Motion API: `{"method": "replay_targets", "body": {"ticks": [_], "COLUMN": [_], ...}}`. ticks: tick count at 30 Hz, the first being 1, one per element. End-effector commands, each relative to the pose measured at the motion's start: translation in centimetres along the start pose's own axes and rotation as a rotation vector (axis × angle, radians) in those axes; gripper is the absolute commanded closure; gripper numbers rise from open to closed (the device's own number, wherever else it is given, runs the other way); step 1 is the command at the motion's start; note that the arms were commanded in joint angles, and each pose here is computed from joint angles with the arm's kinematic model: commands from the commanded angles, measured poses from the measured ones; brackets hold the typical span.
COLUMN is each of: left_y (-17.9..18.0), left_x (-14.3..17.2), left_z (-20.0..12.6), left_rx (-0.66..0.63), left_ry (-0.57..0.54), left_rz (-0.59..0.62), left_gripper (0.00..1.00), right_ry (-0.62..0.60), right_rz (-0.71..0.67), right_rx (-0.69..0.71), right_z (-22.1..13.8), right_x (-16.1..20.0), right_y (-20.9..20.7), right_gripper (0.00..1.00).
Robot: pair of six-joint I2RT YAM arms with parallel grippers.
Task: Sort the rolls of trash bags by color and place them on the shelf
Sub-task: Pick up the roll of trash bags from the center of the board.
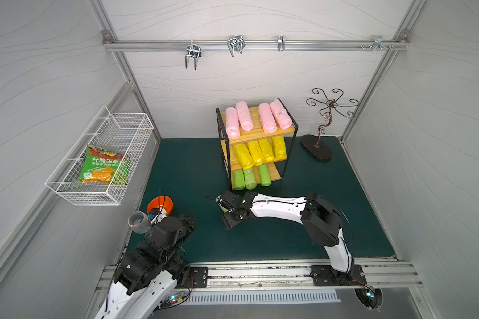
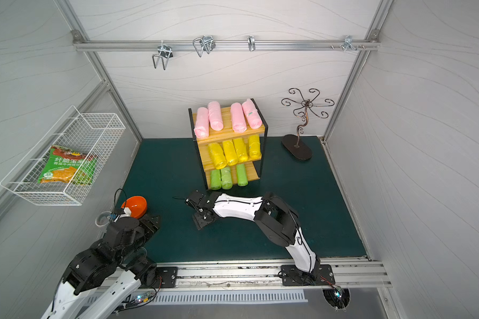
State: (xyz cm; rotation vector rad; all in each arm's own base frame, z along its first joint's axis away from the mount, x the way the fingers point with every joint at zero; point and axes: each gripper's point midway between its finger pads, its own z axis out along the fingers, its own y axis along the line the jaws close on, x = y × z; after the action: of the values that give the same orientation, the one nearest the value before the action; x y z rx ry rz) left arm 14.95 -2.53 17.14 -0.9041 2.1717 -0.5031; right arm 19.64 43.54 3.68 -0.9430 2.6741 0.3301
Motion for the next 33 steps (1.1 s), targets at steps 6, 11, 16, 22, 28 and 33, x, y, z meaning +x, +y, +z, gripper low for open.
{"method": "replay_targets", "body": {"ticks": [6, 11, 16, 22, 28, 33], "left_y": [0.6, 0.9, 1.2, 1.2, 0.8, 0.5], "left_x": [-0.3, -0.2, -0.1, -0.1, -0.1, 0.2], "left_z": [0.0, 0.1, 0.1, 0.1, 0.4, 0.7], "left_rx": [-0.001, -0.006, -0.016, -0.013, 0.0, 0.009], "left_ry": [-0.03, -0.029, -0.032, -0.03, -0.03, -0.016], "left_rz": [-0.018, -0.021, -0.016, -0.015, -0.019, -0.022], "left_gripper": [0.32, 0.32, 0.33, 0.34, 0.35, 0.35], "right_ry": [0.029, 0.015, -0.026, -0.2, -0.366, -0.358], "right_rz": [0.0, -0.007, -0.013, 0.162, 0.395, 0.504], "right_rx": [0.033, 0.042, 0.041, -0.018, 0.013, 0.045], "right_z": [0.7, 0.1, -2.0, -7.3, -12.3, -13.1], "right_x": [0.6, 0.1, -0.4, 0.1, 2.0, 2.9], "right_y": [-1.6, -2.1, -2.5, -6.7, -14.6, -19.4], "right_gripper": [0.53, 0.89, 1.0, 1.0, 1.0, 1.0]}}
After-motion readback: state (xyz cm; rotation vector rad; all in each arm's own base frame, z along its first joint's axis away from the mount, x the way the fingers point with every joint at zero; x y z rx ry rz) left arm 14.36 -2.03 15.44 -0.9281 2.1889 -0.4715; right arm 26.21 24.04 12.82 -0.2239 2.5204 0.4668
